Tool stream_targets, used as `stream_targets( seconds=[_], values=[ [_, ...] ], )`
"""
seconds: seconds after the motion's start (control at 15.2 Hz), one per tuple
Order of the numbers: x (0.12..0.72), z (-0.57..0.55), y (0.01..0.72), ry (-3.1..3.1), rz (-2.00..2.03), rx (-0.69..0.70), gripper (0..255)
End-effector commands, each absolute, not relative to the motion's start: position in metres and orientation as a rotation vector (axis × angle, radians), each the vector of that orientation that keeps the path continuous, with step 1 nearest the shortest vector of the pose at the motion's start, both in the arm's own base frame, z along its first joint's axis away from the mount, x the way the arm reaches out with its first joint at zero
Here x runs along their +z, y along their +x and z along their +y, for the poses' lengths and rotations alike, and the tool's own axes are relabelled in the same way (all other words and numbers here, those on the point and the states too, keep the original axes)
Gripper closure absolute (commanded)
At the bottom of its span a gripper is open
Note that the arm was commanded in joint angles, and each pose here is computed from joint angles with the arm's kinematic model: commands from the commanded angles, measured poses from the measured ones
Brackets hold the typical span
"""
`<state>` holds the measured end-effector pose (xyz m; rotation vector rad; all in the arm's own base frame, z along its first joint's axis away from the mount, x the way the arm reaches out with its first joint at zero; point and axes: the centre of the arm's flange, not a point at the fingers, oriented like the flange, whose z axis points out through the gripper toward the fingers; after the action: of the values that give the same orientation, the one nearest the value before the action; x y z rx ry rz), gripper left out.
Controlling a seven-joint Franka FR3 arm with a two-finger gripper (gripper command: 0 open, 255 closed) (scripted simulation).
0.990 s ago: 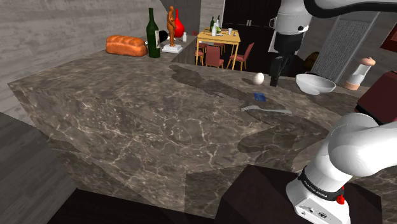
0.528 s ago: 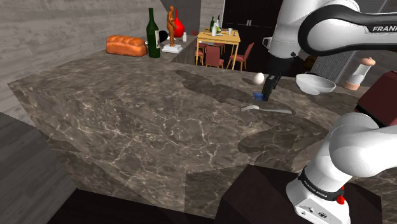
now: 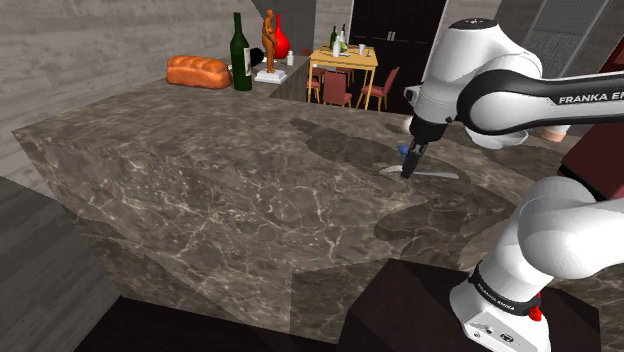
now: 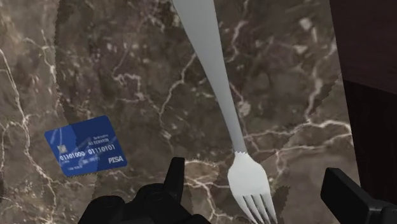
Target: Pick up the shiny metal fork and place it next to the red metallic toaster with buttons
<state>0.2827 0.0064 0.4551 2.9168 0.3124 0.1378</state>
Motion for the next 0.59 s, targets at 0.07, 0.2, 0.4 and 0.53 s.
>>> stream_targets(
  seconds=[0.07,0.2,0.4,0.53],
  values=[
    [0.4361,0.0031,0.2846,2.916,0.313,0.14,0],
    [0.4361,0.0031,0.2845,2.916,0.313,0.14,0],
    [0.4361,0.0031,0.2846,2.916,0.313,0.14,0],
    [0.4361,0.0031,0.2846,2.916,0.313,0.14,0]
  ],
)
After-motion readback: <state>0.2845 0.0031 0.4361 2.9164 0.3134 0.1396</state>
